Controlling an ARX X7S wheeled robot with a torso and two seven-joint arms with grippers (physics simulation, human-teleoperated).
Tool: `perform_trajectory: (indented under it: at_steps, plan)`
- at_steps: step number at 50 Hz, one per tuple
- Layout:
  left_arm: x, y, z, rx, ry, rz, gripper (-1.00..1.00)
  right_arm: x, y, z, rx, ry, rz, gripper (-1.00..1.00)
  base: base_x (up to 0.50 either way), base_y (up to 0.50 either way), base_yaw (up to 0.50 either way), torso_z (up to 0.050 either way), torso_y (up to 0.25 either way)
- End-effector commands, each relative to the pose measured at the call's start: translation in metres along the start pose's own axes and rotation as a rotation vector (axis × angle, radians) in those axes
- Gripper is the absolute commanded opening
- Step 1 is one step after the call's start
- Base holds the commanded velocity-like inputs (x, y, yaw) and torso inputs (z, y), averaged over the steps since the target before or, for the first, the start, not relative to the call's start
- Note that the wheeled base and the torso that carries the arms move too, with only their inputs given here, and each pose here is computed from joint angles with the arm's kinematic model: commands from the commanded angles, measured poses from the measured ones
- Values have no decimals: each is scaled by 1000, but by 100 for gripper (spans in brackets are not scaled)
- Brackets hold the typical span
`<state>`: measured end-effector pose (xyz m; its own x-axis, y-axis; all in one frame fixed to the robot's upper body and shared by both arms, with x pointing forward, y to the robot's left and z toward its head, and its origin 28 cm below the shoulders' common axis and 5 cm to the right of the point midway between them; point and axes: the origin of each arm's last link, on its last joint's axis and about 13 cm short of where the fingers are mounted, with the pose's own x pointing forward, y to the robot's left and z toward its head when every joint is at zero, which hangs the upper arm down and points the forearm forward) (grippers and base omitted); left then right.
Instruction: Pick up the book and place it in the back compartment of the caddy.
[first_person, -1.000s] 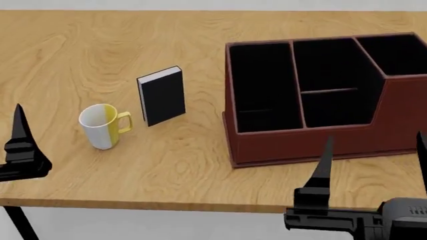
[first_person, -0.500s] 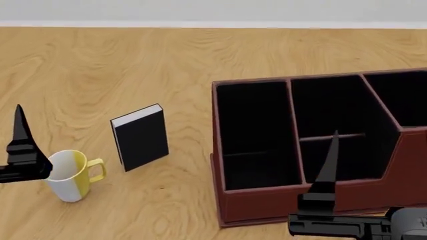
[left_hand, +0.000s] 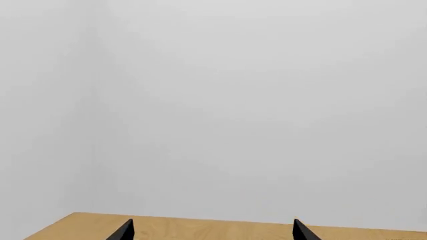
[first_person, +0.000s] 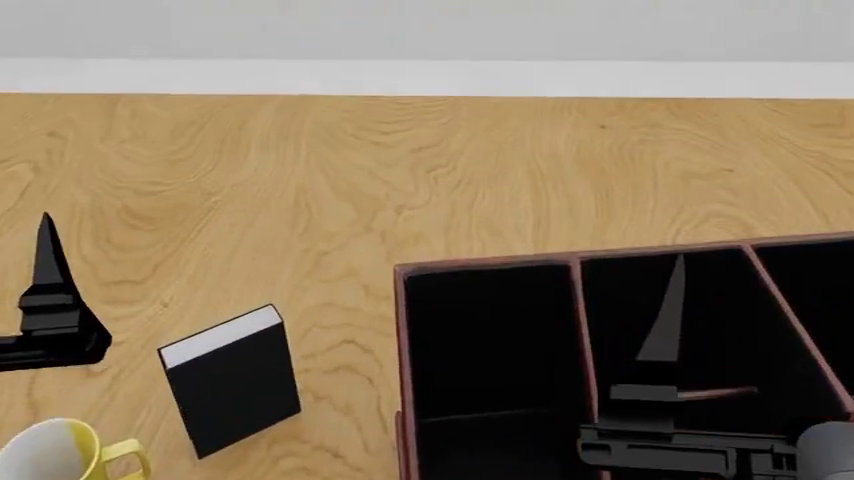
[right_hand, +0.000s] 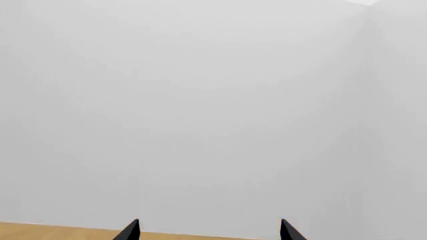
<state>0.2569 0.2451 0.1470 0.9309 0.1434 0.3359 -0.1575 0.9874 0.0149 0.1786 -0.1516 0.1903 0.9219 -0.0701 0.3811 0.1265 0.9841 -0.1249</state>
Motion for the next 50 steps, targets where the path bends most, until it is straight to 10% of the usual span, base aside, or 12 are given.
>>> perform_trajectory:
  at_steps: [1,50]
  plan:
    - [-2,0,1,5,-2,-12,100,0,3,3,-53,-17,-14,100,0,0,0,0,0]
    - [-2,-1,0,31,-6,-24,100,0,4,7,-58,-25,-21,100,0,2,148,0,0]
